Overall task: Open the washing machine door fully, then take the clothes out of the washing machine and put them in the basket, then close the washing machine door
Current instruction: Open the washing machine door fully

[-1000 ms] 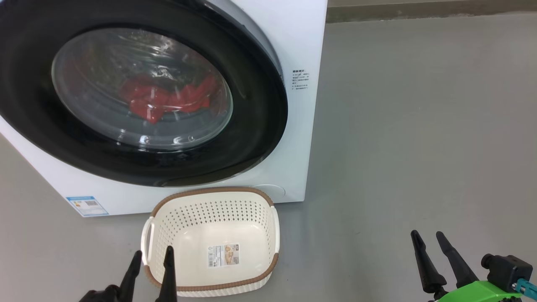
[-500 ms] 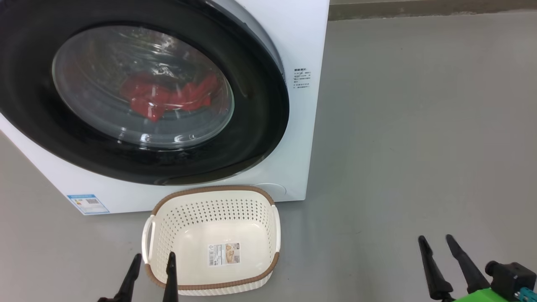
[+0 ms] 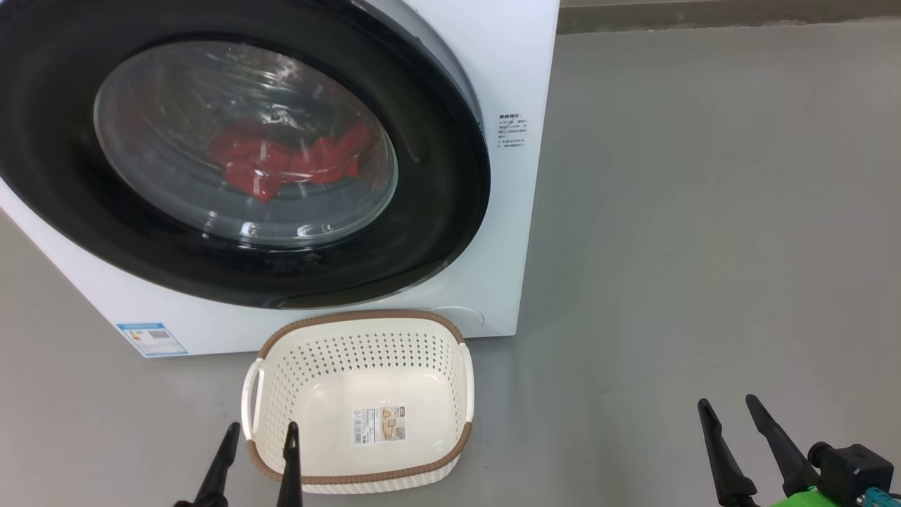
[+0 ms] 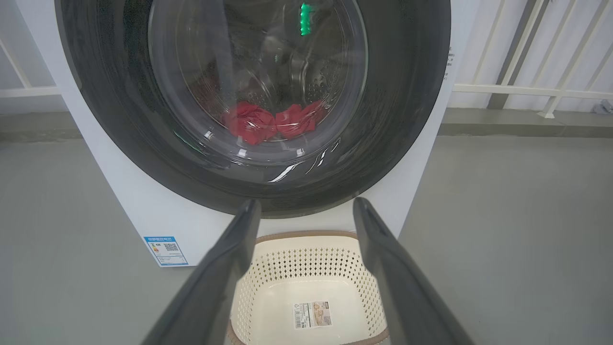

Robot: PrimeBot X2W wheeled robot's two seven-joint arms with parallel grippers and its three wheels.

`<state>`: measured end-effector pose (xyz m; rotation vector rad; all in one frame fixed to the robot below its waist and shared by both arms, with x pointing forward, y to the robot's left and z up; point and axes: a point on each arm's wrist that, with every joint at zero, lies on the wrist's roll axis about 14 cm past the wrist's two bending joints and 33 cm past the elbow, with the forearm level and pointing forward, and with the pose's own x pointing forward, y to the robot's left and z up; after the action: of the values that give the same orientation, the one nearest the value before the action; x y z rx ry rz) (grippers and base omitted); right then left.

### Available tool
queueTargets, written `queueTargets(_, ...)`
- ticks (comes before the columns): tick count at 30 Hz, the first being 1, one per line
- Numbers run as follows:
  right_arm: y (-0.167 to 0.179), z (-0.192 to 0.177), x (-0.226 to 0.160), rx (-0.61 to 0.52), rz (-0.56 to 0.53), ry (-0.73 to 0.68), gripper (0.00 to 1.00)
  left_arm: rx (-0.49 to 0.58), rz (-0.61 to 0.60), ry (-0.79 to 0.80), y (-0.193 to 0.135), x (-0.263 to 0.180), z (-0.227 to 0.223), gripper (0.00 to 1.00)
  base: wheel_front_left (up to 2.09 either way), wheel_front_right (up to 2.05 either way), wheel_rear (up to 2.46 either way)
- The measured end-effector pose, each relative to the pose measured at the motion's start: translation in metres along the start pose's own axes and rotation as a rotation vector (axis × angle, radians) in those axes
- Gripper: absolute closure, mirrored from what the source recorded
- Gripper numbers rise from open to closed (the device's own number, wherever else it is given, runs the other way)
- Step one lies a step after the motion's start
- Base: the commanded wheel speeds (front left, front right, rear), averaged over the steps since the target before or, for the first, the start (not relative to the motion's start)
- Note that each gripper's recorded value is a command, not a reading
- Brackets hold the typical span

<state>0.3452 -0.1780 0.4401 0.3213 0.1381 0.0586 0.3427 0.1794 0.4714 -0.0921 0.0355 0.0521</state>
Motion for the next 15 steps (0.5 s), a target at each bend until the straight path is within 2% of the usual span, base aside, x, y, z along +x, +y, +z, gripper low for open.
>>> queueTargets(4,0.001,-0.001,0.001,0.001,0.002,0.005,0.00,0.000,0.002,0.002,0.001,0.000,-0.001,0.00,0.00,0.00,0.00)
queueTargets(5,0.002,-0.003,0.001,0.005,0.007,0.008,0.09,0.000,0.002,0.002,0.001,0.001,-0.001,0.00,0.00,0.00,0.00)
queueTargets(6,0.005,-0.005,0.001,0.015,0.013,0.013,0.79,0.000,0.003,0.003,0.001,0.001,-0.001,0.00,0.00,0.00,0.00)
queueTargets(7,0.009,-0.006,0.002,0.029,0.019,0.017,1.00,0.000,0.004,0.003,0.001,0.001,-0.001,0.00,0.00,0.00,0.00)
queueTargets(11,0.019,-0.008,0.009,0.134,0.029,0.017,1.00,-0.009,0.009,0.012,0.002,0.003,-0.003,0.00,0.00,0.00,0.00)
queueTargets(15,0.041,0.019,0.042,0.221,0.091,-0.061,1.00,-0.018,0.005,0.019,0.000,0.008,-0.006,0.00,0.00,0.00,0.00)
